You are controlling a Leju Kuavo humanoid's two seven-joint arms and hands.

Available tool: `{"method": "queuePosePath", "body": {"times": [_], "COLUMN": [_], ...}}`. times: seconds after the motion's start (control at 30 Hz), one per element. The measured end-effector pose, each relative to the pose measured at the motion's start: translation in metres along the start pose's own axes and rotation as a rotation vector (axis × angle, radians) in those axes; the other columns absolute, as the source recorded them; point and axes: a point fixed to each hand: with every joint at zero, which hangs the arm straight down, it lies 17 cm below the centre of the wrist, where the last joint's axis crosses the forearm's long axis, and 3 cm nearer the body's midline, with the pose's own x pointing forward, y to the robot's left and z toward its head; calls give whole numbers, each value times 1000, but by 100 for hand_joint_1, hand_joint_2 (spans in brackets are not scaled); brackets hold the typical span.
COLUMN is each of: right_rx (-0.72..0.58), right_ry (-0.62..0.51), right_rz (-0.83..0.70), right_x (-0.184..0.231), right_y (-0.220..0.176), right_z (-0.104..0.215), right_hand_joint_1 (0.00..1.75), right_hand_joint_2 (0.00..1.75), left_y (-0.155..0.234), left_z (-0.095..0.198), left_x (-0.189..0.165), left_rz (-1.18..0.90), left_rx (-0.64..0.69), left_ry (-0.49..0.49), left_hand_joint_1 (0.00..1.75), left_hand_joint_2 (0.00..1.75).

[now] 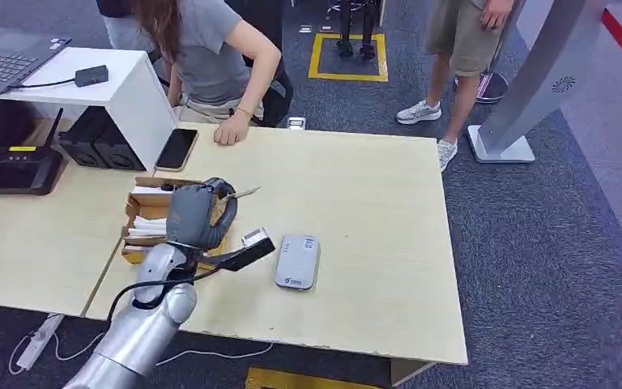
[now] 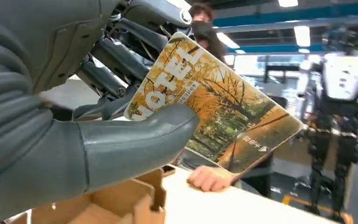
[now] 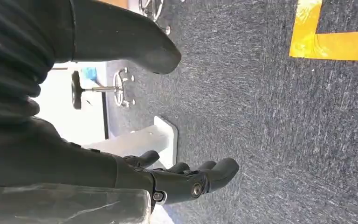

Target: Pass the card to the sensor for recognition and then transmit it.

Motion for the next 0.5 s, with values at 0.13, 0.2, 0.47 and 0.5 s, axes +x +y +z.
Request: {"method": "queuePosePath", "body": {"times": [0.13, 0.2, 0.47, 0.5], "right_rx": [-3, -6, -23, -24], "right_ry": [-1, -1, -4, -4], "right_rz": [4, 5, 3, 2], "right_x": [0, 0, -2, -2], "right_y": [-2, -3, -14, -15], "right_z": [0, -1, -4, -4], "right_hand_joint_1": [0, 0, 0, 0], "right_hand_joint_2": [175, 175, 175, 175], "left_y": [-18, -23, -58, -61], "left_z": [2, 2, 3, 3], "left_x": [17, 21, 56, 60], "left_rz": [-33, -52, -186, -194], "left_rx": [-45, -61, -173, -186], "left_ry": [-48, -64, -170, -183], "left_hand_joint_1": [175, 175, 175, 175], "left_hand_joint_2": [175, 175, 175, 175]}}
